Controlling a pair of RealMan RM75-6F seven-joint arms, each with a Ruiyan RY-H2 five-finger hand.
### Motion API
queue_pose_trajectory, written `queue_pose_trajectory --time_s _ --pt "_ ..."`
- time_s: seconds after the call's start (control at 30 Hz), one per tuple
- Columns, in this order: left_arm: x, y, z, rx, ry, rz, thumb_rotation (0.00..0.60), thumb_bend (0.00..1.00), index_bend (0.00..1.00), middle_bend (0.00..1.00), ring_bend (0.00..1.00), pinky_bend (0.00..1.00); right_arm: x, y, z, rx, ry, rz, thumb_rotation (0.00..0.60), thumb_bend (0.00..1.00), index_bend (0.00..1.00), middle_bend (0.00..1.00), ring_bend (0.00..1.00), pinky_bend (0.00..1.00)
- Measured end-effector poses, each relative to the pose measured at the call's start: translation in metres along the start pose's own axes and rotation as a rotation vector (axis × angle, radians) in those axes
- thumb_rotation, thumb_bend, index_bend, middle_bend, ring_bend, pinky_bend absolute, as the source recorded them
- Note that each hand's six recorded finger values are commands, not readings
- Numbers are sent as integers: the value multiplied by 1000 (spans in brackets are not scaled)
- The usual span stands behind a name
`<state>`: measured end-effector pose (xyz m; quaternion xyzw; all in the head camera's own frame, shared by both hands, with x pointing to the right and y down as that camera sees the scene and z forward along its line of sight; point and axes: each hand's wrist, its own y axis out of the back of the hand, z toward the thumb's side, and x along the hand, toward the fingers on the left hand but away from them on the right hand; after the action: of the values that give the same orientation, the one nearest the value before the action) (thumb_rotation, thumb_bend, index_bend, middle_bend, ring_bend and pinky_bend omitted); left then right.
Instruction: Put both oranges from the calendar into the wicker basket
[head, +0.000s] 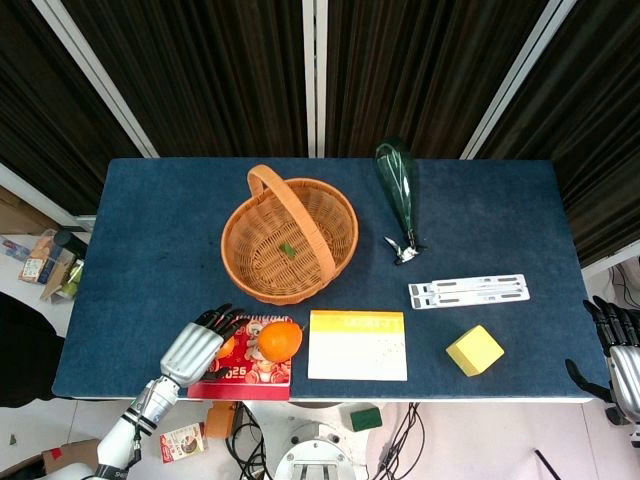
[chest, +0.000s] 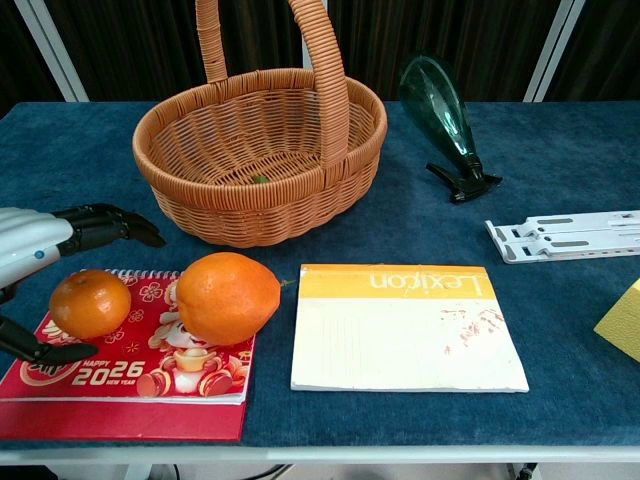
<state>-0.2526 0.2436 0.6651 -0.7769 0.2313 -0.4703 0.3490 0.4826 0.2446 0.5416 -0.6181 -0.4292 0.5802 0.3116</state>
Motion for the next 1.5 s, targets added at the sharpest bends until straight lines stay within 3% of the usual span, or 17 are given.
queue_pose_trajectory --time_s 0.27,0.4,0.63,0.9,1.1,1.3,1.5 --pt "2 -6 -6 2 21 -25 600 159 157 144 78 244 -1 -2 0 5 -3 8 600 326 0 0 0 0" --pt "4 -10 -8 10 29 -43 600 159 176 194 151 335 0 0 0 3 -2 0 600 326 0 0 0 0" --pt "8 -15 -13 25 54 -58 600 181 225 258 245 407 -1 -1 0 5 -4 5 600 327 0 0 0 0" --pt "12 -14 -16 21 78 -58 600 223 356 428 406 551 -1 -1 0 5 -5 5 600 326 0 0 0 0" --pt "13 -10 -19 21 95 -41 600 262 419 463 444 586 -1 -1 0 6 -4 6 600 326 0 0 0 0" --pt "13 0 -17 20 93 -12 600 283 440 469 449 586 -1 -1 0 4 -5 5 600 326 0 0 0 0" --pt "15 40 -15 38 83 74 600 284 440 469 449 586 -1 0 -1 3 -5 3 600 326 0 0 0 0"
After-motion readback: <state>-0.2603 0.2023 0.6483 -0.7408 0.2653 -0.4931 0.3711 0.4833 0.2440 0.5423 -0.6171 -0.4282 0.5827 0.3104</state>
